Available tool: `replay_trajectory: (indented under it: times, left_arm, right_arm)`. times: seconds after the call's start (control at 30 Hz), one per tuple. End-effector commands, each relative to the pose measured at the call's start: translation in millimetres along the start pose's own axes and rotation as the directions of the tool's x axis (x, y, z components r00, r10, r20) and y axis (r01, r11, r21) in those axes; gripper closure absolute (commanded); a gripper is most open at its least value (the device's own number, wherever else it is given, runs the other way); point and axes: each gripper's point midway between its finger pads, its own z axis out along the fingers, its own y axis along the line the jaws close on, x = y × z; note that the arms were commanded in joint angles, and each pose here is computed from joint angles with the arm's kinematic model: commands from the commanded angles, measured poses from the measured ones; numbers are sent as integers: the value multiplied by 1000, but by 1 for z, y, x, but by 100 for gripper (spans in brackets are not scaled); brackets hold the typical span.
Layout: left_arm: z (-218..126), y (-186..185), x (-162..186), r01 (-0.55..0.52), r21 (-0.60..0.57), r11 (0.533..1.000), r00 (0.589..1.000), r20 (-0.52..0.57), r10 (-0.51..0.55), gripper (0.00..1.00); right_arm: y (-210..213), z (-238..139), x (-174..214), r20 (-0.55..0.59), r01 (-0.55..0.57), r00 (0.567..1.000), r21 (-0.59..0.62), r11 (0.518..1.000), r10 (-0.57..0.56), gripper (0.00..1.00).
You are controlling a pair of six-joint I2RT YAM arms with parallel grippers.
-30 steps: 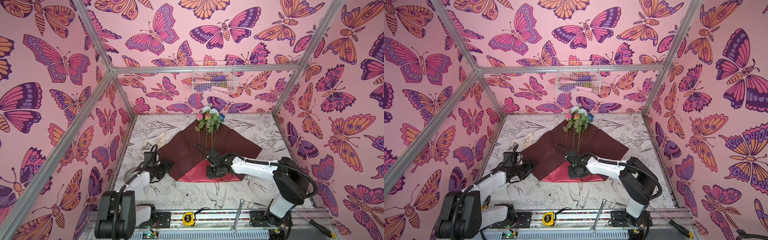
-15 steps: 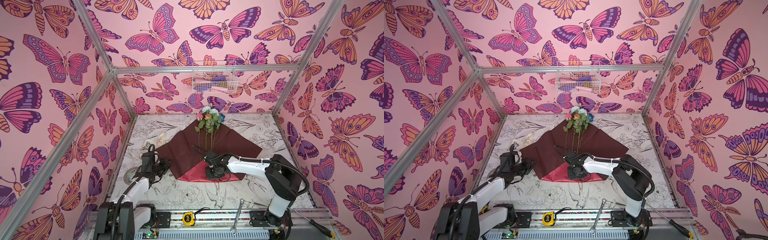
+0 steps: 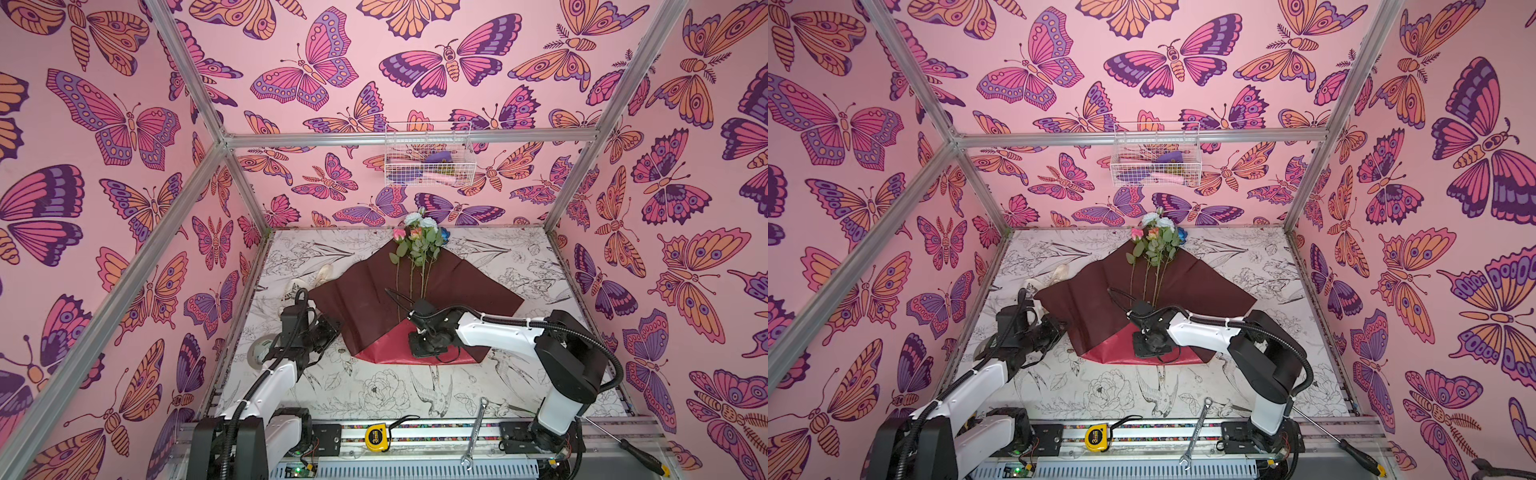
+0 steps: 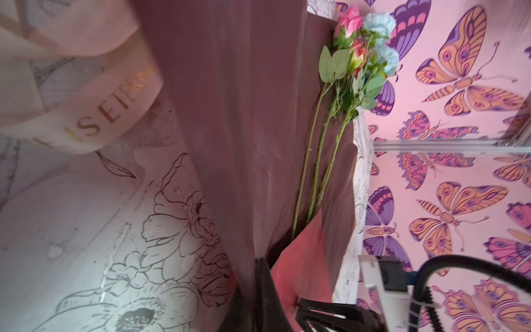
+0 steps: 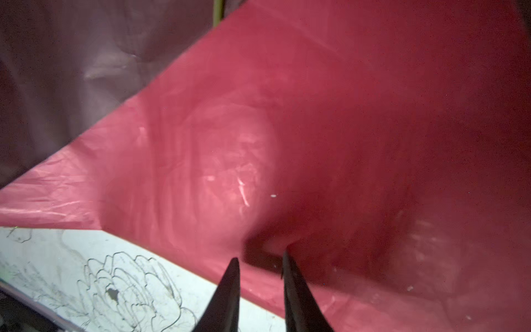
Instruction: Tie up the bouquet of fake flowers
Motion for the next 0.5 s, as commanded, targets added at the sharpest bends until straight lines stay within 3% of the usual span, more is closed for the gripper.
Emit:
replay_trajectory:
  times: [0.0,0.3,0.47]
  left_arm:
    - [0,3,7,-26,5,1000,1000,-14,26,100]
    - [-2,-4,12,-47,25,999,999,-24,48,100]
    - [-4,-8,13,-51,32,998,999,-18,52,100]
  right_arm:
    - [25,-13,-14,40,4,999,-82,997,-1,74]
    - [62,3,-21,13,36,999,-178,983,-34,79]
    - [70,24,-29,-6,45,999,-171,984,-47,81]
